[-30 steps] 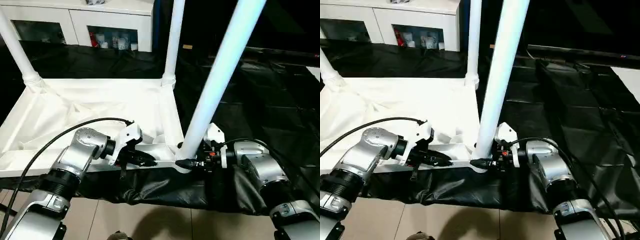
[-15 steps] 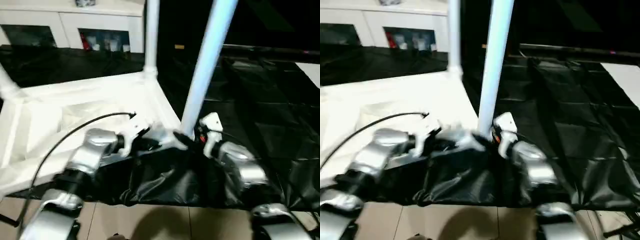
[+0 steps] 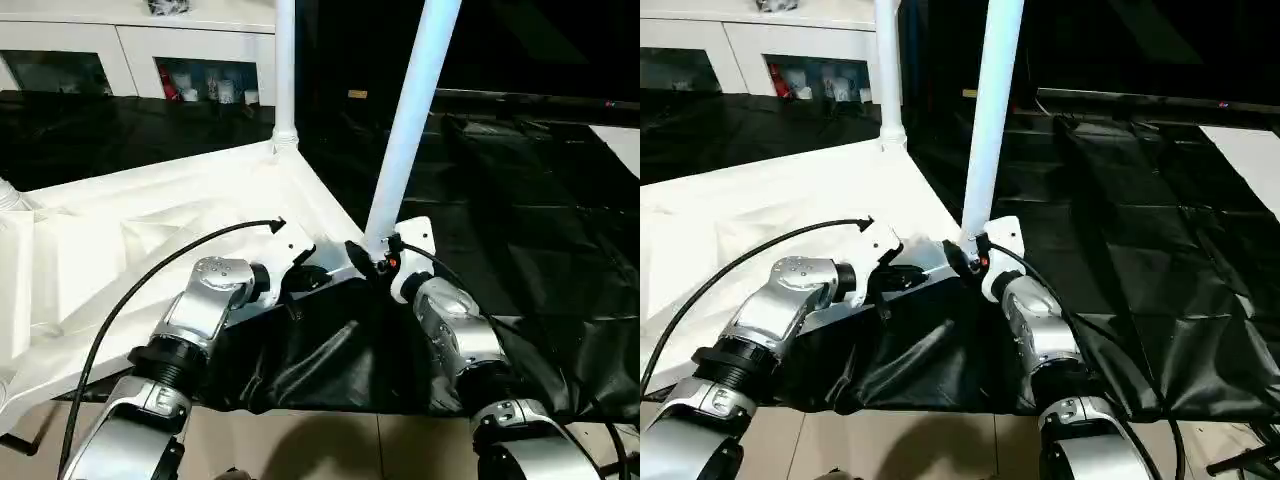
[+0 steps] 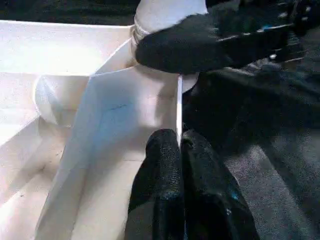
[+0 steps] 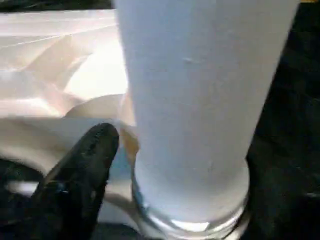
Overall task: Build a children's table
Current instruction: Rotate leg to tighten
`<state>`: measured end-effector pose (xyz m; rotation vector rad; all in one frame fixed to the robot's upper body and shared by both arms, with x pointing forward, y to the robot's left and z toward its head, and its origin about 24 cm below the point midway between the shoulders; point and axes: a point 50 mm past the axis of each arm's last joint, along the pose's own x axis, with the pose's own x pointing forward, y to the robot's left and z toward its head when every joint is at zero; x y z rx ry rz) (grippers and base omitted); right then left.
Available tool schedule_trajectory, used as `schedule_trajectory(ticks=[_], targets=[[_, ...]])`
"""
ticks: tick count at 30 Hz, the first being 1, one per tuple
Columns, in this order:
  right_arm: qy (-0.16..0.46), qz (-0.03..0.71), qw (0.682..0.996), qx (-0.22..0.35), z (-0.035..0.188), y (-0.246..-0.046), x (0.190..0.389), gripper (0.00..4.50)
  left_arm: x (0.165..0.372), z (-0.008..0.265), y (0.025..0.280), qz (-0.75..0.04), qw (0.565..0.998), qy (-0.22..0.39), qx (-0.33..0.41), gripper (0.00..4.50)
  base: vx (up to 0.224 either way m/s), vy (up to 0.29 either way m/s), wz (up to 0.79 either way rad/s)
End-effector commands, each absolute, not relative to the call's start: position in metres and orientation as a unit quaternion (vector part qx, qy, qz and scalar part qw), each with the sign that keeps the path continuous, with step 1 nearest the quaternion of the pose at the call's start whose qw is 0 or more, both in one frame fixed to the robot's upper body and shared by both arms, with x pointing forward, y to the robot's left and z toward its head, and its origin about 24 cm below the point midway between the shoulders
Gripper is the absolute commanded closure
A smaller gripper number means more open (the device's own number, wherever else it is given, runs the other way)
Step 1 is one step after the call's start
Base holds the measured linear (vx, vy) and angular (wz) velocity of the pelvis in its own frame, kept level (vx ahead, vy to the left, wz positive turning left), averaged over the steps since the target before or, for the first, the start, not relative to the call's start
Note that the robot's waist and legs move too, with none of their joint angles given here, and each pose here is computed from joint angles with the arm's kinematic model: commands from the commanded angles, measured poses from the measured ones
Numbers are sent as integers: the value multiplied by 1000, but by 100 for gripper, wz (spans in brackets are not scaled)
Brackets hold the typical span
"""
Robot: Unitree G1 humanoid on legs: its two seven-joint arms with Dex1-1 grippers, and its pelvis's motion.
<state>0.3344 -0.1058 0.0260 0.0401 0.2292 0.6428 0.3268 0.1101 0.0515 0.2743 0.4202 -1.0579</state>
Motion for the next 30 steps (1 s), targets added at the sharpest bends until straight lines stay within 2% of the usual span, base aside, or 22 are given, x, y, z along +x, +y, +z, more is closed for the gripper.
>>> schedule_trajectory(ticks=[1, 5, 6, 8, 11, 15, 18, 24, 30], targets=[[144, 448, 882, 6, 15, -77, 316, 58, 320, 72, 86, -580, 797, 128, 104, 450, 0, 0, 0], [140, 498, 856, -11, 19, -88, 313, 58, 317, 72, 92, -599, 782, 134, 111, 450, 0, 0, 0], [145, 537, 830, -22, 21, -96, 308, 58, 317, 72, 98, -609, 772, 140, 118, 450, 0, 0, 0], [154, 574, 804, -28, 23, -104, 304, 58, 315, 72, 104, -621, 760, 148, 121, 450, 0, 0, 0], [161, 592, 789, -30, 24, -109, 301, 58, 314, 72, 110, -630, 751, 155, 125, 450, 0, 0, 0], [175, 644, 744, -40, 27, -118, 291, 58, 313, 71, 122, -642, 734, 172, 137, 450, 0, 0, 0], [178, 666, 722, -57, 27, -122, 285, 58, 314, 71, 126, -649, 725, 178, 146, 450, 0, 0, 0], [187, 686, 701, -56, 26, -125, 278, 107, 314, 72, 128, -658, 717, 180, 141, 450, 0, 0, 0], [189, 684, 703, -48, 25, -123, 277, 145, 310, 69, 125, -667, 711, 183, 127, 450, 0, 0, 0]])
